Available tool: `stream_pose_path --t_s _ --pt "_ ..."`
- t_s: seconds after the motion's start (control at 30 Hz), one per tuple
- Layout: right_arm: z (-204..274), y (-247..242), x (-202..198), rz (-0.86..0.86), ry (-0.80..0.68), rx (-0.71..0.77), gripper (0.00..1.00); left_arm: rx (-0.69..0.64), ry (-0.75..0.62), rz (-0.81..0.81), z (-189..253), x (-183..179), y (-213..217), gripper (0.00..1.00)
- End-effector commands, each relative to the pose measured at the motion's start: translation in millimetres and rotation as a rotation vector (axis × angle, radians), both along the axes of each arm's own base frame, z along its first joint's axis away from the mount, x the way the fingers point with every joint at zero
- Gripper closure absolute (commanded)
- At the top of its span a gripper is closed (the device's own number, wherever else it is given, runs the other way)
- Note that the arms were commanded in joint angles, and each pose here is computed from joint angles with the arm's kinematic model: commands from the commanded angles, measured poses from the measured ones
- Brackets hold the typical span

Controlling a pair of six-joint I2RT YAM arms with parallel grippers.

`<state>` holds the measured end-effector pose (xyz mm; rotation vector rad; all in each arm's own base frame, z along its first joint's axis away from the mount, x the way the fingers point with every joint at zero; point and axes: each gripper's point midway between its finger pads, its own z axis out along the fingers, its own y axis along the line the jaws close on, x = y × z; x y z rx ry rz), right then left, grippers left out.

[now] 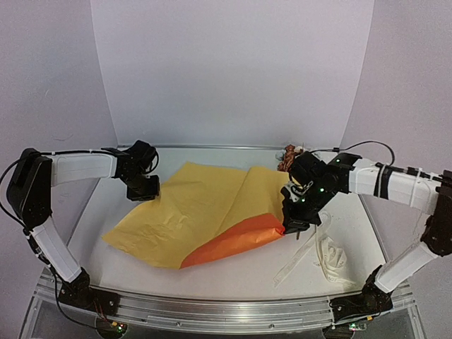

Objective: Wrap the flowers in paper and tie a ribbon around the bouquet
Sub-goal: Unfold the folded wrapping paper at the center of the board.

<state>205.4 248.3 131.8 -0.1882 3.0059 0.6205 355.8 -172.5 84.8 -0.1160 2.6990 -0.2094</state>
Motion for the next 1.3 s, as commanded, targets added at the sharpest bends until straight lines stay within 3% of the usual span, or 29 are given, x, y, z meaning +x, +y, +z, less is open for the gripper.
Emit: stream_pose_path --t_s 0.0,0.03,0.13,0.2,0.43,0.8,1.1,1.2,1.27 --pt "-33.3 10.8 13.7 -0.037 0.004 -0.043 0.92 0.04 -0.044 0.062 4.8 5.4 20.8 1.0" --pt "-36.5 13.6 14.9 -0.041 0.005 -0.046 0.89 0.046 -0.047 0.071 3.0 6.5 25.3 1.0" --pt "-44.2 12.2 12.5 -0.03 -0.012 -0.09 0.64 0.045 -0.052 0.099 -3.1 10.4 39.0 1.0" --pt "-46.9 8.1 9.2 -0.041 -0.012 -0.102 0.54 0.036 -0.051 0.106 -6.8 13.7 44.0 1.0" --pt "-49.7 -16.6 -11.3 -0.028 -0.039 -0.124 0.32 0.058 -0.095 0.026 -9.4 47.4 36.3 1.0" --pt "-27.6 -19.6 -31.6 0.019 0.007 -0.079 0.21 0.11 -0.127 -0.086 -18.3 129.2 20.5 1.0" --pt "-24.0 -47.2 -27.3 -0.019 -0.035 -0.14 0.12 0.105 -0.144 -0.179 -27.6 162.3 16.8 0.99" --pt "-17.3 -33.9 -7.4 -0.014 -0.05 -0.136 0.11 0.092 -0.17 -0.182 -19.3 169.1 21.4 0.91" --pt "-14.0 -24.2 9.0 -0.017 -0.058 -0.136 0.11 0.079 -0.212 -0.169 -1.7 176.4 25.8 0.76"
